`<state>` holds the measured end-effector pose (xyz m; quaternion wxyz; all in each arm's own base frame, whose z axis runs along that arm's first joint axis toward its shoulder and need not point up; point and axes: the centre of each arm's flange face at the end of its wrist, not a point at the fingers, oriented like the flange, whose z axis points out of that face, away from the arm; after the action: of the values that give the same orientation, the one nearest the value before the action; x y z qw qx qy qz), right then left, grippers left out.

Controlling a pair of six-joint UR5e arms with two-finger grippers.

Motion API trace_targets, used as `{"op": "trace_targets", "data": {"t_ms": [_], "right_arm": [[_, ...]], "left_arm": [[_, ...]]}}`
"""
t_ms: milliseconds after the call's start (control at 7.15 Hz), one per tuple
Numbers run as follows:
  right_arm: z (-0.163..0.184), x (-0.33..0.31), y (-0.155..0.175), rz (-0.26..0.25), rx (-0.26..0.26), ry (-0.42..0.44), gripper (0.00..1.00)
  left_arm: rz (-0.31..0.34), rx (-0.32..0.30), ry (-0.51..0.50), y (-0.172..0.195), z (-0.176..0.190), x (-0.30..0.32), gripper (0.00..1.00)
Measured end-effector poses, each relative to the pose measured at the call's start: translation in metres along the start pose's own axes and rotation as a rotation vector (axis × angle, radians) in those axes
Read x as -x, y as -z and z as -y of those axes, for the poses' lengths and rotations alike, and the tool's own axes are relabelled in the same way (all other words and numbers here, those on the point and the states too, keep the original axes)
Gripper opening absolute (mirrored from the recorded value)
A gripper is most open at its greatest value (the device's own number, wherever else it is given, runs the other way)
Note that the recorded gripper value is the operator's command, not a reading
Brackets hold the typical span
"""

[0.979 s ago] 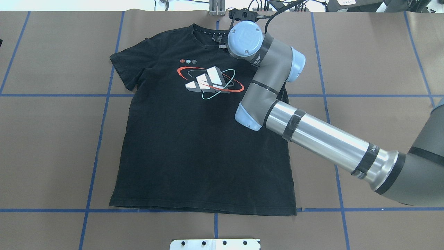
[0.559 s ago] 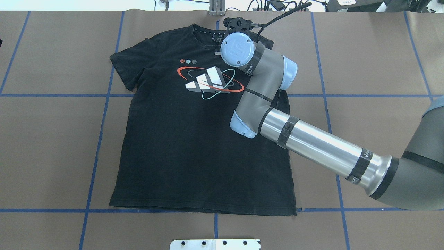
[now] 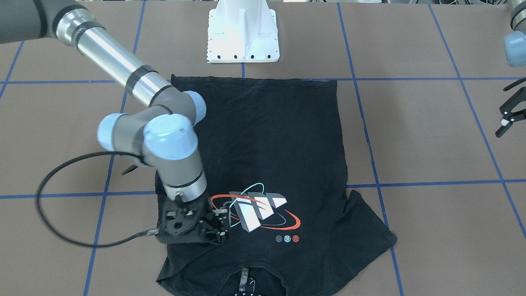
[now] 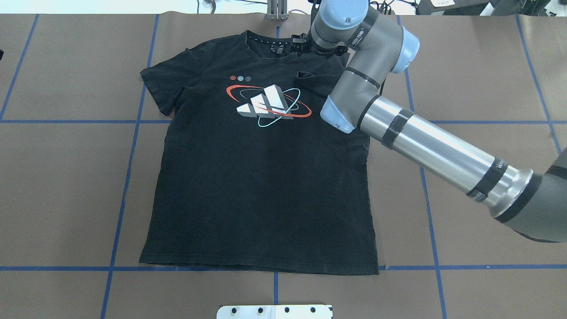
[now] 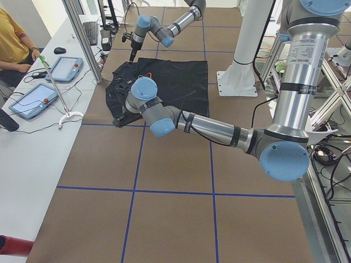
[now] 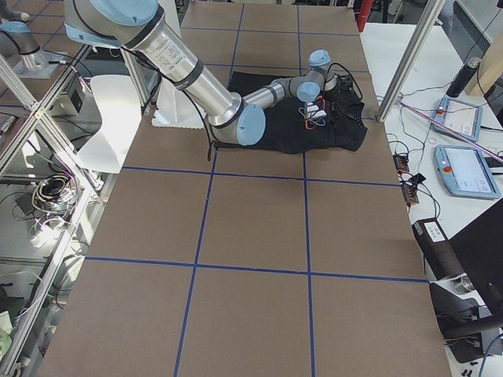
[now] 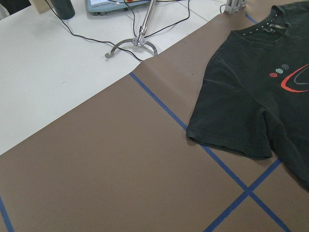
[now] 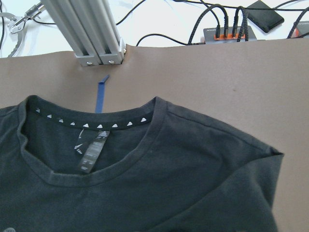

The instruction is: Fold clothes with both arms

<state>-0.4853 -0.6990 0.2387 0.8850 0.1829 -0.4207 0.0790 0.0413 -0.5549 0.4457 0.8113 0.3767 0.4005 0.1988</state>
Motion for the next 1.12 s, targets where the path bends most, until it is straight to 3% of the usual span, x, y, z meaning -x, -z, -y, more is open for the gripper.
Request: {"op": "trace_targets", "data": {"t_ms": [280, 419, 699, 1118], "right_arm": [[0.009, -0.087, 0.003, 0.139, 0.046, 0.041, 0.99], [0.005, -0.114, 0.002, 0.182, 0.052, 0.036, 0.98], [-0.017, -0.141, -0.009, 0.221, 0.024, -0.013, 0.91], [-0.062, -0.129, -0.040, 0.201, -0.045, -0.046, 0.58]], "left_arm": [[0.000, 0.000, 0.000, 0.000, 0.000, 0.000, 1.00], [0.000, 0.000, 0.000, 0.000, 0.000, 0.000, 1.00], [0.000, 0.001, 0.001, 0.000, 0.000, 0.000, 1.00], [0.001, 0.002, 0.002, -0.001, -0.001, 0.001, 1.00]]}}
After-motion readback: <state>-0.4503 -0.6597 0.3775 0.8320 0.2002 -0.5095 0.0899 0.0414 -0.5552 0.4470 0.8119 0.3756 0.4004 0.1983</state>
